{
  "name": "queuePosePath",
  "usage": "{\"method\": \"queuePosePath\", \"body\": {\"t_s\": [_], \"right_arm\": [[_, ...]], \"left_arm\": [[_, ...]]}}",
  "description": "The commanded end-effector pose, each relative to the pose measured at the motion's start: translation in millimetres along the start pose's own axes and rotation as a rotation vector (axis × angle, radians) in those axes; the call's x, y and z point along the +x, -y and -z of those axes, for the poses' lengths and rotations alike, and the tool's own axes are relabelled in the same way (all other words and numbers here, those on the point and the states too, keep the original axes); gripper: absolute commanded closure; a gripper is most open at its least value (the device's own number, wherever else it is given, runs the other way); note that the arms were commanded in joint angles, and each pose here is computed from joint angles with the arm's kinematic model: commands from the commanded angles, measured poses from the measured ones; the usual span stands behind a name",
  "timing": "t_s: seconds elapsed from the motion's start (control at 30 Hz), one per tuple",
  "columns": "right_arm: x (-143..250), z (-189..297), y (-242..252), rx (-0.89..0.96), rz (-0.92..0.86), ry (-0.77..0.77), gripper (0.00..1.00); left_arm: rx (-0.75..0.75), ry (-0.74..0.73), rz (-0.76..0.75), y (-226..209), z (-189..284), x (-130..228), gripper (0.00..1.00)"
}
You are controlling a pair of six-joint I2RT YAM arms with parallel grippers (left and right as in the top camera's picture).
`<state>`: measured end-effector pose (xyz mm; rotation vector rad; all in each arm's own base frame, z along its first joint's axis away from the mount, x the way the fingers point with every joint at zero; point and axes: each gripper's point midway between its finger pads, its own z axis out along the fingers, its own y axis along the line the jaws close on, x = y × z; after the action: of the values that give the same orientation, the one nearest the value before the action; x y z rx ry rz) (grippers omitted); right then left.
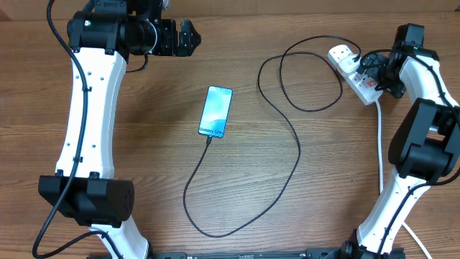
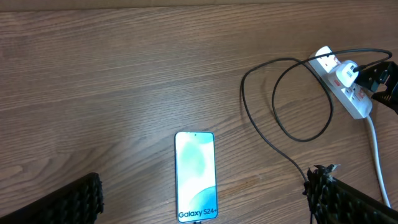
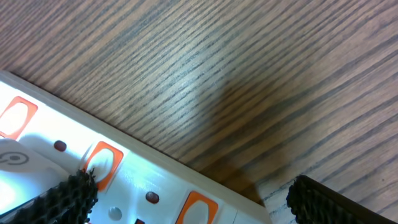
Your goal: Plug charger to phone and switch on socket
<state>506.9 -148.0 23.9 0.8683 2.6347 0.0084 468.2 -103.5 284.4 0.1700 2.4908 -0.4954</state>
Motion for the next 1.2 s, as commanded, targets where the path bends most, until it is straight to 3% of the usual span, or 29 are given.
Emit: {"method": "queuePosePath", "body": {"t_s": [0.0, 0.2, 0.5, 1.17], "right_arm": [[23.4, -22.8, -4.7, -0.015, 0.060, -0.085, 0.00], [5.5, -10.8, -2.9, -0.022, 0.015, -0.054, 0.00], [-53.8, 41.4, 13.8, -0.031, -0.092, 0.051, 0.00], [-8.2, -18.7, 12.5, 0.005, -0.067, -0.041, 0.00]], "left_arm": [[-0.006, -0.006, -0.015, 0.6, -3.6, 0.7, 0.00], [-0.005, -0.006, -0.016, 0.6, -3.5, 0.6, 0.00], [-0.005, -0.006, -0.015, 0.6, -3.5, 0.6, 0.00], [-0.005, -0.006, -0.015, 0.6, -3.5, 0.6, 0.00]]}}
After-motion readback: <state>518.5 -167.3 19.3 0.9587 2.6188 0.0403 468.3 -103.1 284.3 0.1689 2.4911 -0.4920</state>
